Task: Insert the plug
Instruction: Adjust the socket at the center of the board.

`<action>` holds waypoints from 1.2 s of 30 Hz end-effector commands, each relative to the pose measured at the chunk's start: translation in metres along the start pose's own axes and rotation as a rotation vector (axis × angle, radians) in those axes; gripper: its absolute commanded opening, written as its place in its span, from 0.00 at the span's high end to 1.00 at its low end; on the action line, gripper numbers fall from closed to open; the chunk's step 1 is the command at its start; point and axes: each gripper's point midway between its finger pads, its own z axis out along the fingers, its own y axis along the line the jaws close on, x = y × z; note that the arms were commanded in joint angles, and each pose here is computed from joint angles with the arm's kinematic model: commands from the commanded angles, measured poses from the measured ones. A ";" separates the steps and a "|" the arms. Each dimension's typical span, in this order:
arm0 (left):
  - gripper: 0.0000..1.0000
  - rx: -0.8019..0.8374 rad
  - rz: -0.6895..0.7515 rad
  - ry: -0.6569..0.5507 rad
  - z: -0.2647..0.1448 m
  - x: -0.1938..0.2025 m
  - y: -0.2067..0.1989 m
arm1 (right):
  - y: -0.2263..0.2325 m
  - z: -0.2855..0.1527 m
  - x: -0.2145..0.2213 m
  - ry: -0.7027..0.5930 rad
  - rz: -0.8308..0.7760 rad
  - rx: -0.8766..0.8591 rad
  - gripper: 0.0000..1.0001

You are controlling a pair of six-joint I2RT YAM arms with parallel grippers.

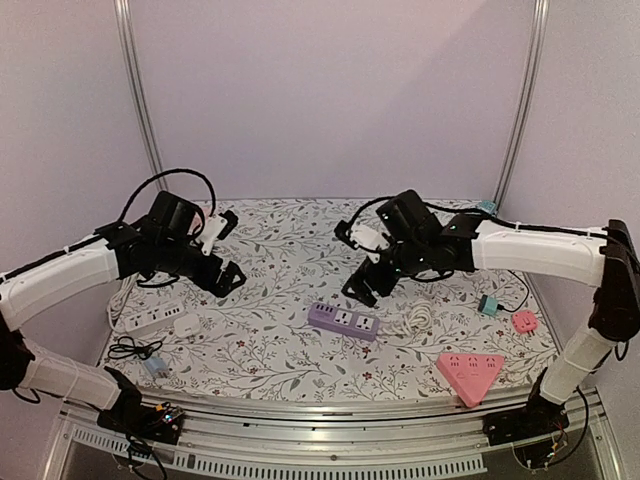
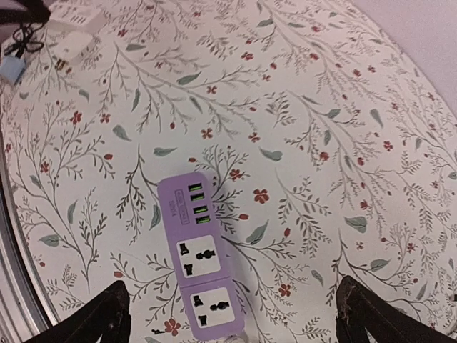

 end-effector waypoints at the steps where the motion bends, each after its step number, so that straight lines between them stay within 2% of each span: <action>1: 0.01 0.005 -0.012 -0.044 -0.004 -0.005 0.002 | -0.091 -0.086 -0.030 -0.238 0.451 0.272 0.01; 3: 0.01 0.020 -0.012 -0.048 -0.004 -0.005 -0.001 | -0.126 -0.109 -0.004 -0.266 0.705 0.324 0.01; 6: 0.01 0.043 -0.012 -0.038 -0.001 -0.004 -0.005 | -0.153 -0.124 0.049 -0.258 0.958 0.370 0.02; 10: 0.00 0.050 -0.010 -0.020 0.002 -0.001 -0.007 | -0.155 -0.120 0.123 -0.057 1.153 0.465 0.16; 13: 0.01 0.043 -0.011 -0.020 0.001 -0.001 -0.006 | -0.135 -0.103 0.153 0.093 1.178 0.432 0.26; 16: 0.00 0.041 -0.011 -0.017 0.002 0.000 -0.005 | -0.110 -0.084 0.166 0.164 1.186 0.388 0.28; 23: 0.01 0.043 -0.011 -0.010 0.004 0.001 -0.006 | -0.078 -0.039 0.162 0.175 1.237 0.242 0.31; 30: 0.01 0.021 -0.011 0.000 0.003 0.003 -0.002 | -0.084 0.004 0.147 0.216 1.203 0.173 0.44; 36: 0.00 -0.004 -0.012 0.007 0.004 0.005 0.002 | -0.098 0.023 0.141 0.263 1.130 0.204 0.46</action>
